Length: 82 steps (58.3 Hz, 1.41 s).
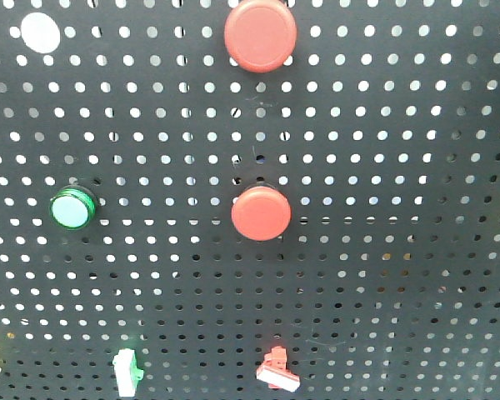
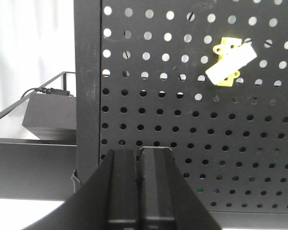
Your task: Rotate knob clockwise with right arm
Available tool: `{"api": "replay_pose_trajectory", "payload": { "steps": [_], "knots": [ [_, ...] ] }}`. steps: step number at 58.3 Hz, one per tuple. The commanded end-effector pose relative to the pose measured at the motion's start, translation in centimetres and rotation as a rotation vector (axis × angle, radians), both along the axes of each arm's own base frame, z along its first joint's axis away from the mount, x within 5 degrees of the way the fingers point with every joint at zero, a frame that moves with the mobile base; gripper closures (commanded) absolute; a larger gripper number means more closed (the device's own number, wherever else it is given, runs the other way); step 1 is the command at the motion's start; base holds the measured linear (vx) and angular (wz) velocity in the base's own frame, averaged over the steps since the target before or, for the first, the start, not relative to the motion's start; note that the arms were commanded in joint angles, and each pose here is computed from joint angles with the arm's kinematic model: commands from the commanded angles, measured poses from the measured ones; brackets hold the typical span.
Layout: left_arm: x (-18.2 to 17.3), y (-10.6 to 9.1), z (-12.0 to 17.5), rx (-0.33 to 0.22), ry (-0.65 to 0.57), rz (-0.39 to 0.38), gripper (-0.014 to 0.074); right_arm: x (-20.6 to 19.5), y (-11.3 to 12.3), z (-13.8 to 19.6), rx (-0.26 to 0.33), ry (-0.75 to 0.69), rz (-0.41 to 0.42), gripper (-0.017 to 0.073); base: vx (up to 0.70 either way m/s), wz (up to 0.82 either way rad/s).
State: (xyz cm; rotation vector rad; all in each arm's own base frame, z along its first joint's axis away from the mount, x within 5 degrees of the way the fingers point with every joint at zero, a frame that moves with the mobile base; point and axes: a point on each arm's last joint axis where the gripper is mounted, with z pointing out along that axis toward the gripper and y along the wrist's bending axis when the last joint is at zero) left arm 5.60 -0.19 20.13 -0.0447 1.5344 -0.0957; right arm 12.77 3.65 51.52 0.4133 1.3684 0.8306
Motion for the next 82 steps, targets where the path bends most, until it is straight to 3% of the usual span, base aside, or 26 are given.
{"api": "replay_pose_trajectory", "payload": {
  "steps": [1, 10, 19, 26, 35, 38, 44, 53, 59, 70, 82],
  "knots": [
    [0.0, 0.1, 0.3, -0.017, -0.068, 0.011, 0.0600, -0.7, -0.3, 1.3, -0.040, -0.101, -0.010, 0.0299, 0.00, 0.00],
    [0.0, 0.1, 0.3, -0.017, -0.068, 0.011, 0.0600, -3.1, -1.4, 1.8, -0.005, -0.129, -0.010, 0.0248, 0.00, 0.00],
    [0.0, 0.1, 0.3, -0.017, -0.068, 0.011, 0.0600, -6.2, -3.1, 1.3, -0.069, -0.101, -0.060, 0.0249, 0.00, 0.00],
    [0.0, 0.1, 0.3, -0.017, -0.068, 0.011, 0.0600, -8.6, -4.4, 0.3, -0.251, -0.043, -0.103, 0.0288, 0.00, 0.00],
    [0.0, 0.1, 0.3, -0.017, -0.068, 0.011, 0.0600, -11.6, -5.4, -1.0, -0.623, -0.052, -0.113, 0.0473, 0.00, 0.00],
    [0.0, 0.1, 0.3, -0.017, -0.068, 0.011, 0.0600, -12.6, -5.5, -1.6, -0.714, -0.097, -0.097, 0.0561, 0.00, 0.00],
    [0.0, 0.1, 0.3, -0.017, -0.068, 0.011, 0.0600, -13.1, -5.3, -4.0, -0.810, -0.115, -0.064, 0.0574, 0.00, 0.00],
    [0.0, 0.1, 0.3, -0.017, -0.068, 0.011, 0.0600, -11.0, -4.3, -9.0, -0.894, -0.076, -0.044, 0.0571, 0.00, 0.00],
    [0.0, 0.1, 0.3, -0.017, -0.068, 0.011, 0.0600, -8.9, -3.2, -11.5, -0.939, -0.149, -0.059, 0.0571, 0.00, 0.00],
    [0.0, 0.1, 0.3, -0.017, -0.068, 0.011, 0.0600, -7.1, -1.6, -14.7, -0.942, -0.281, -0.044, 0.0570, 0.00, 0.00],
    [0.0, 0.1, 0.3, -0.017, -0.068, 0.011, 0.0600, -5.9, -1.1, -18.5, -0.979, -0.191, 0.014, 0.0568, 0.00, 0.00]
  ]
}}
